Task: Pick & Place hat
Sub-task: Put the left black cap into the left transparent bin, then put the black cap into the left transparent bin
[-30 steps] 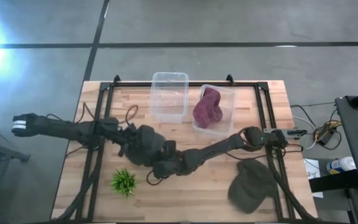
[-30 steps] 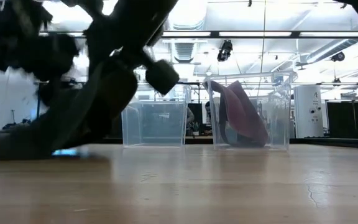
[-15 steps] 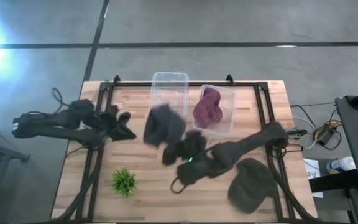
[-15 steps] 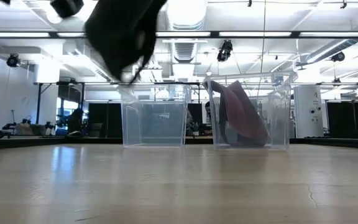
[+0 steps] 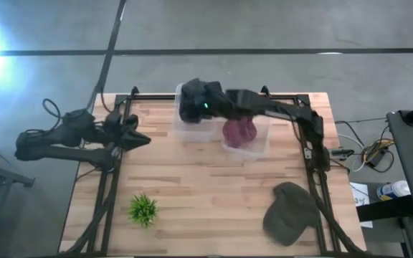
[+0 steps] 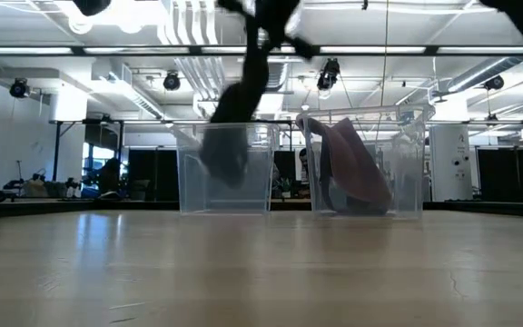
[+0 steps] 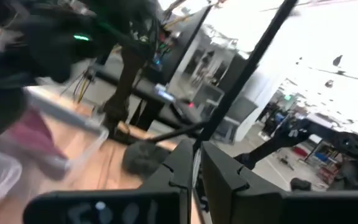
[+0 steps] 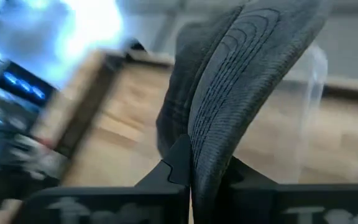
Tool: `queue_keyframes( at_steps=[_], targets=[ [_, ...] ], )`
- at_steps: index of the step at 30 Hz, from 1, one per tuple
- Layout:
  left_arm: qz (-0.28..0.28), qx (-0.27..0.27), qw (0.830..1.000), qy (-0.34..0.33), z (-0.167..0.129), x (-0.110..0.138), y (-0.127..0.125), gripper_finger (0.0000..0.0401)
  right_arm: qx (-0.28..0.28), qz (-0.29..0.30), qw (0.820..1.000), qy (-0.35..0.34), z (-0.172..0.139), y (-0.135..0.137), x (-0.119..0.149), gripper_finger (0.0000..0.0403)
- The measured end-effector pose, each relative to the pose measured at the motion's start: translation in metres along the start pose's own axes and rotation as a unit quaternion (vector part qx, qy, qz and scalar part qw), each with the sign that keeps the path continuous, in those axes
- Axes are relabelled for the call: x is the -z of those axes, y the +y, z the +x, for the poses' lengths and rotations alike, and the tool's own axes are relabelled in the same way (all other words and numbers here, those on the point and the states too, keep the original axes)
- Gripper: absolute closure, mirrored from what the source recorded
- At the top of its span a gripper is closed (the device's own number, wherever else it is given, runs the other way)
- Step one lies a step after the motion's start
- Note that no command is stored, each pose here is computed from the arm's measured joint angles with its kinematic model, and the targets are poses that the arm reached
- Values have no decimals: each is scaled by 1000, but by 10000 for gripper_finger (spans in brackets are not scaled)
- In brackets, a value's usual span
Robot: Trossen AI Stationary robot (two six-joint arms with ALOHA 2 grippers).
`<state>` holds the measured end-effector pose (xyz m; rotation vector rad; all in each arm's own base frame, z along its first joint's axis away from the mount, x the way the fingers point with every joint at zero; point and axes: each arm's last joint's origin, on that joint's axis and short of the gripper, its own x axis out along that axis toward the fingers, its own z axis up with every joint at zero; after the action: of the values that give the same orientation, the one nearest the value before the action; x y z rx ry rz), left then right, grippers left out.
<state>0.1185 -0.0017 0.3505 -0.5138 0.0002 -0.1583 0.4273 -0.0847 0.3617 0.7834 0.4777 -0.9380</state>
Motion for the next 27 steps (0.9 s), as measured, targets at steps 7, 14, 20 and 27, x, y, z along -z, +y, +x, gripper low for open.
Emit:
queue_keyframes(
  at_steps=[7, 14, 20, 27],
  targets=[
    [-42, -13, 999, 21, 3, 13, 8, 373, -20, 50, 988, 147, 69, -26, -4, 389],
    [-69, -25, 996, 40, 6, 27, 16, 373, 13, 10, 990, 140, 71, -26, 5, 318],
    [-85, -31, 994, 55, 8, 36, 21, 373, 111, -27, 992, 48, 22, -35, -2, 227],
    [-73, -29, 995, 57, 9, 37, 21, 373, 25, -150, 987, 61, -87, -21, 19, 189]
  ],
)
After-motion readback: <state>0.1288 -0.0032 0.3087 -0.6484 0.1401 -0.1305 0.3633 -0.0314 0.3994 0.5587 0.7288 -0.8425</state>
